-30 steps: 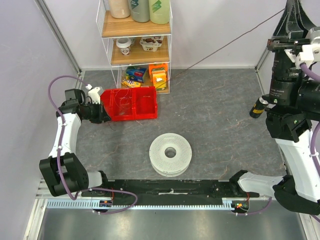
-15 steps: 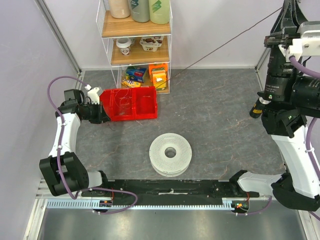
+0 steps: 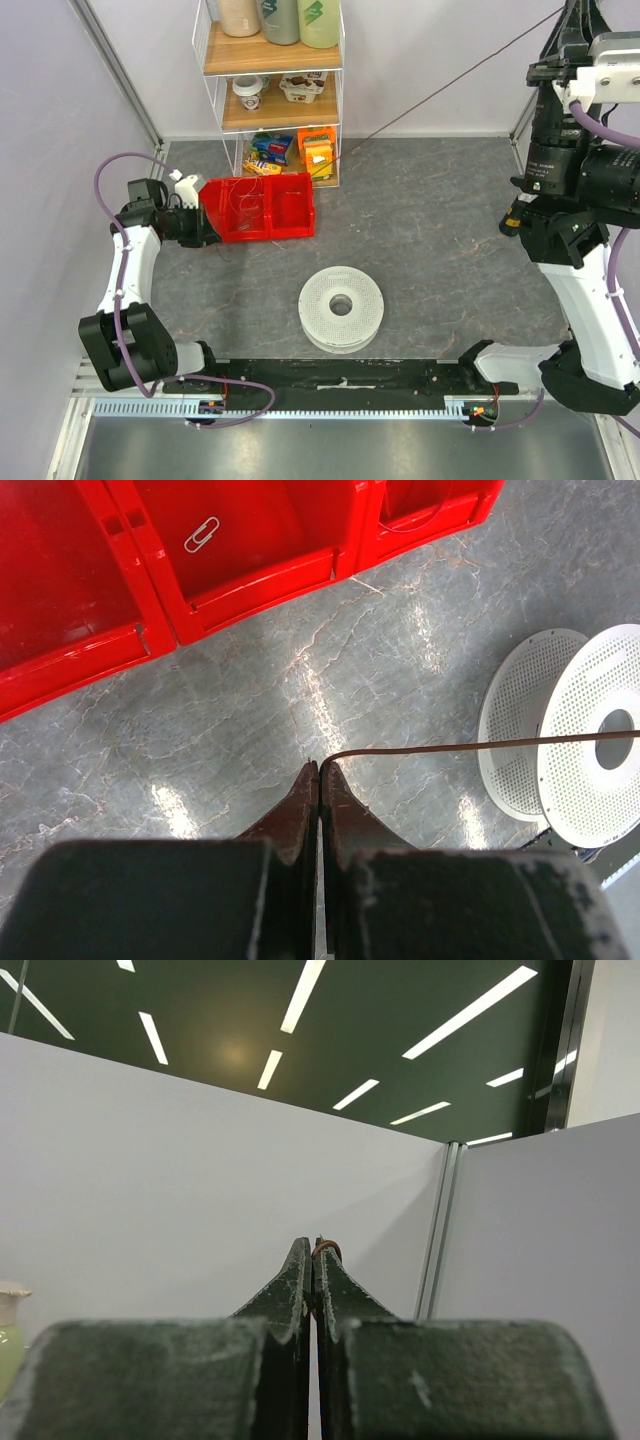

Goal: Wrap the cables

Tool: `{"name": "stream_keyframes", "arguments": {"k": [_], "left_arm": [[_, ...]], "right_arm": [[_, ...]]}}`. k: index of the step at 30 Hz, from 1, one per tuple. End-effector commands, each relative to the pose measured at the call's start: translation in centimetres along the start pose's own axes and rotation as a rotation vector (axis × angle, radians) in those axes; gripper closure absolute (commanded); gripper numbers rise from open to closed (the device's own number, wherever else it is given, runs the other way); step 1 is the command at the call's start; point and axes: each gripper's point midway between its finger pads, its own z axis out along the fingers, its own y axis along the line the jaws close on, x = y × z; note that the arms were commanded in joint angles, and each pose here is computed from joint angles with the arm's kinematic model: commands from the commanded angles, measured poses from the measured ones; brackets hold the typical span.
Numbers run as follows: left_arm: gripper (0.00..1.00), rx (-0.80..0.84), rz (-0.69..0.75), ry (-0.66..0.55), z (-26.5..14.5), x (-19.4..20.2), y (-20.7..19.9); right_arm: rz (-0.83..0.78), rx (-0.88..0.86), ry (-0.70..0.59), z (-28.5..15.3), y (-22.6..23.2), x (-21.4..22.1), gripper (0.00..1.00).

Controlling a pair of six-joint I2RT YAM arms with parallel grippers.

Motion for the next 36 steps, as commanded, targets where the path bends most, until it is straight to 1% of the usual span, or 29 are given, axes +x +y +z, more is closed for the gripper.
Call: {"name": "stream_keyframes", "arguments": {"k": [1,4,6,8,10,11,14,17,19,21,23,24,25,28,29,31,32,34,36], "left_arm": [[0.98,-0.059,0.026,0.002,-0.4,-0.3,1.6],[0.98,-0.053,0.049,-0.017,-0.7,-0.9,1.2],[0.98,-0.034,0.075,-0.059,-1.4,-2.1,0.4],[0.98,-0.021,0.112,-0.113,-2.5,-3.8,-0.5],[0.98,0.003,0.152,-0.17,-3.8,-5.6,-1.7],[0.98,0.022,0.174,-0.203,-4.6,-6.4,-2.7],[0.98,0.113,0.227,-0.292,-6.7,-8.6,-6.0],[0.98,0.204,0.275,-0.373,-8.7,-10.6,-9.3],[0.98,0.259,0.324,-0.417,-9.8,-11.9,-11.6],[0.98,0.314,0.373,-0.458,-10.7,-12.8,-14.0],[0.98,0.354,0.437,-0.494,-11.3,-13.7,-16.5],[0.98,0.381,0.472,-0.504,-11.5,-13.9,-17.9],[0.98,0.442,0.552,-0.514,-11.3,-14.0,-21.5],[0.98,0.517,0.587,-0.51,-10.2,-13.6,-24.6],[0.98,0.547,0.578,-0.491,-9.4,-13.3,-25.4],[0.98,0.598,0.565,-0.461,-8.3,-12.7,-26.9],[0.98,0.619,0.574,-0.449,-7.8,-12.4,-27.8],[0.98,0.653,0.593,-0.42,-6.7,-11.7,-29.4],[0.98,0.68,0.617,-0.398,-5.9,-11.0,-30.8]], "right_arm": [[0.031,0.12,-0.072,0.2,-4.2,-3.2,1.0],[0.028,0.061,-0.003,-0.5,-2.6,-1.3,1.0],[-0.006,-0.014,0.078,-1.9,-0.6,1.4,1.0],[-0.037,-0.105,0.193,-4.2,2.1,5.4,1.0],[-0.094,-0.15,0.266,-6.7,3.2,8.4,1.0],[-0.12,-0.142,0.327,-8.0,3.0,9.9,1.0],[-0.194,-0.185,0.482,-12.2,3.1,14.4,1.0],[-0.318,-0.248,0.667,-16.9,3.3,19.8,1.0],[-0.408,-0.332,0.832,-21.2,3.6,24.4,1.0],[-0.487,-0.407,0.96,-25.1,3.6,28.3,1.0],[-0.53,-0.475,1.083,-28.8,3.0,31.8,1.0],[-0.536,-0.507,1.149,-30.6,2.5,33.4,1.0],[-0.525,-0.602,1.325,-35.3,1.2,36.6,1.0],[-0.45,-0.705,1.463,-40.3,-0.1,38.8,1.0],[-0.429,-0.706,1.498,-41.5,-0.6,39.3,1.0],[-0.379,-0.775,1.553,-44.1,-1.2,39.5,0.98],[-0.351,-0.793,1.562,-44.8,-1.2,39.6,0.92],[-0.29,-0.883,1.575,-45.9,-0.7,38.8,0.66],[-0.225,-0.919,1.546,-45.1,0.2,37.4,0.38]]}}
